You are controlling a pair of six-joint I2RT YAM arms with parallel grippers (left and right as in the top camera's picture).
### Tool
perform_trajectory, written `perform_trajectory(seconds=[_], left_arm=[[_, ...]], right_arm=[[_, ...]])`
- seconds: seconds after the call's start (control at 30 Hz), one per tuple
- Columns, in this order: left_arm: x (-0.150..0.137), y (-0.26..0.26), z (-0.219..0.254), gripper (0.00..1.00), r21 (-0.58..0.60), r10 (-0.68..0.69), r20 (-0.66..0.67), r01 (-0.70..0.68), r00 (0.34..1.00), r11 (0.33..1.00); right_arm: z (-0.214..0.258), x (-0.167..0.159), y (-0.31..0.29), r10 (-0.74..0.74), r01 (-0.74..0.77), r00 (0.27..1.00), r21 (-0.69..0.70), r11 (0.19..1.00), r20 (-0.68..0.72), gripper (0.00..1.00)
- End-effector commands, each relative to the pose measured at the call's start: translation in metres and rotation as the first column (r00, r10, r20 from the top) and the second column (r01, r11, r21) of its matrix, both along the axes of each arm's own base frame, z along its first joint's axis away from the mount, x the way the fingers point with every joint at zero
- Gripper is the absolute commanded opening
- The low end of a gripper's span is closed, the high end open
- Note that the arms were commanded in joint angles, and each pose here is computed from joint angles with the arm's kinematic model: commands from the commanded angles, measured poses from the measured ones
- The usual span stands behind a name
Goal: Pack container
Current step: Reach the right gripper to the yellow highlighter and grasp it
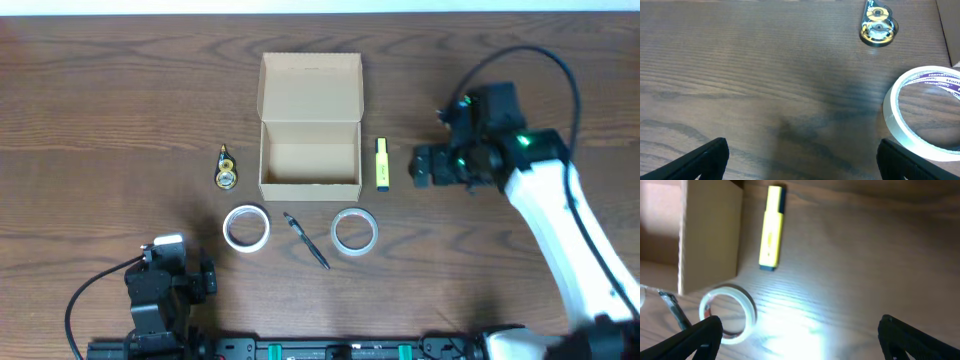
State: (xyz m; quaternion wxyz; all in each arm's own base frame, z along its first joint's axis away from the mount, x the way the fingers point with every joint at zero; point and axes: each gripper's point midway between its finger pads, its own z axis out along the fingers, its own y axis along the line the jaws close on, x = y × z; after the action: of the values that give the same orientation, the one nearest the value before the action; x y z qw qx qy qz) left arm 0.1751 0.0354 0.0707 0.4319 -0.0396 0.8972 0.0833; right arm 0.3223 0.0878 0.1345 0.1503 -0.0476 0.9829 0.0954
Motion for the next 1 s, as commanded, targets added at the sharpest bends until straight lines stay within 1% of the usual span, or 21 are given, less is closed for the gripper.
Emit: perform_trajectory(seconds=[0.0, 0.07, 0.17, 0.33, 0.43, 0.47, 0.53, 0.63, 0.77, 0.93, 0.97], left_arm=[[-0.006, 0.002, -0.014, 0.95, -0.005, 0.024, -0.042, -0.024, 0.999, 1.000], [-0.006, 0.002, -0.014, 0.95, -0.005, 0.024, -0.042, -0.024, 0.999, 1.000], [-0.006, 0.002, -0.014, 0.95, -0.005, 0.024, -0.042, -0.024, 0.999, 1.000], [-0.006, 0.002, -0.014, 0.95, -0.005, 0.024, -0.042, -0.024, 0.999, 1.000], [-0.006, 0.002, -0.014, 0.95, -0.005, 0.024, -0.042, -0.024, 0.999, 1.000], [-0.006, 0.002, -0.014, 0.95, -0.005, 0.024, -0.042, -0.024, 0.999, 1.000], [-0.006, 0.002, -0.014, 0.95, -0.005, 0.024, -0.042, -0.024, 0.999, 1.000], [-0.006, 0.002, -0.014, 0.95, -0.005, 0.024, -0.042, -0.024, 0.999, 1.000], [-0.006, 0.002, -0.014, 0.96, -0.005, 0.024, -0.042, -0.024, 0.999, 1.000], [-0.006, 0.002, -0.014, 0.96, -0.005, 0.024, -0.042, -0.024, 0.999, 1.000], [-0.006, 0.002, -0.014, 0.95, -0.005, 0.024, -0.042, -0.024, 0.999, 1.000]], right_arm=[[-0.003, 0.010, 0.019, 0.033, -0.033, 0.999, 0.011, 0.999, -0.015, 0.99], [-0.010, 0.015, 0.027, 0.034, -0.034, 0.999, 0.005, 0.999, -0.016, 0.99], [-0.024, 0.021, 0.027, -0.070, 0.068, 0.997, -0.037, 0.997, -0.036, 0.99], [-0.036, 0.044, 0.044, -0.111, 0.111, 0.994, 0.017, 0.994, -0.001, 0.99], [-0.045, 0.048, 0.045, -0.136, 0.136, 0.991, 0.018, 0.991, -0.011, 0.99], [-0.051, 0.052, 0.045, -0.149, 0.150, 0.989, 0.019, 0.989, -0.014, 0.98], [-0.059, 0.056, 0.042, -0.232, 0.232, 0.973, 0.014, 0.973, -0.025, 0.97], [-0.067, 0.059, 0.041, -0.280, 0.280, 0.959, 0.008, 0.960, -0.035, 0.97], [-0.086, 0.056, 0.049, -0.278, 0.278, 0.958, -0.016, 0.960, -0.068, 0.96], [-0.101, 0.052, 0.061, -0.249, 0.247, 0.965, -0.032, 0.969, -0.088, 0.94], [-0.104, 0.052, 0.062, -0.247, 0.244, 0.965, -0.039, 0.969, -0.091, 0.92]])
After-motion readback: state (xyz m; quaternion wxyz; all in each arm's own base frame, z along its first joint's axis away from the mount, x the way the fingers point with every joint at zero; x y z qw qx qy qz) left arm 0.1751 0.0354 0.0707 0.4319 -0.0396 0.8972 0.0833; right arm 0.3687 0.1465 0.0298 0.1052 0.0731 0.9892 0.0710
